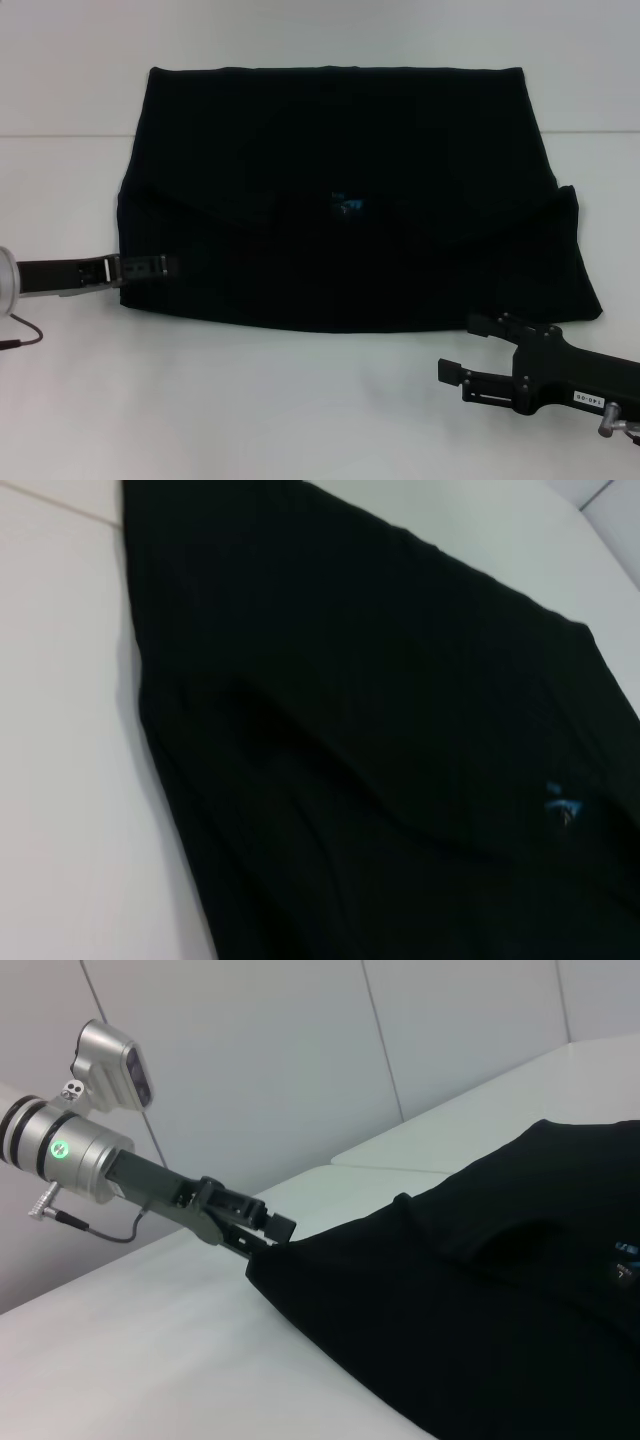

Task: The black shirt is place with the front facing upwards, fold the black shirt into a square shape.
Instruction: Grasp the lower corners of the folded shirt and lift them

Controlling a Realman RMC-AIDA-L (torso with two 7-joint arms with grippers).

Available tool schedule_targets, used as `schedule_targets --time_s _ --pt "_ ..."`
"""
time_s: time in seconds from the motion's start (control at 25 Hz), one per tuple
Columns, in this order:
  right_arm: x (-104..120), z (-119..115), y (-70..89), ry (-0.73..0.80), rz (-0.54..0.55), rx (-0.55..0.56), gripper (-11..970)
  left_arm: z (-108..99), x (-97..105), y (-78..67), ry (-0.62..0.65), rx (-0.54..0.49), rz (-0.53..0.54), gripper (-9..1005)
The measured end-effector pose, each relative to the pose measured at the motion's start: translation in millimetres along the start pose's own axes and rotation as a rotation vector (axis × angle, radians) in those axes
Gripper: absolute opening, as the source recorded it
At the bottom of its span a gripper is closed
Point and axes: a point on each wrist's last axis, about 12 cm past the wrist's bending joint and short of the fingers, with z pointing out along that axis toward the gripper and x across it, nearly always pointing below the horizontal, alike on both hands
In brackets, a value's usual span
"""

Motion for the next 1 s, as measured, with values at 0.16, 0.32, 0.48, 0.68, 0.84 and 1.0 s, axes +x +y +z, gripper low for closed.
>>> schedule_targets --time_s 0.16,0.32,0.48,0.68,0.84,1.0 --pt "-0.8 0.1 -0.3 -0.007 0.002 0.004 934 4.0 0.1 -3.2 0.026 -0.007 -0.004 963" --pt "-0.3 -0.1 -1.1 -0.013 0.008 0.014 934 3.3 -1.6 -6.4 0.042 0.002 0.016 931" --pt "0.3 -1.1 -1.1 -0.018 0.015 0.02 933 3.3 -1.9 -6.6 0.059 -0.011 0.032 822" --pt "1.2 -2.8 -0.8 -0.025 0.023 0.024 933 3.1 -1.8 -5.5 0.06 -0.019 0.031 639" --pt "0.8 -4.9 -2.3 -0.03 0.059 0.035 932 3.0 -1.8 -5.3 0.06 -0.021 0.032 494" --pt "-5.4 -15.3 -13.2 -0.027 0.15 0.076 932 3.0 -1.3 -4.6 0.065 -0.027 0.036 409"
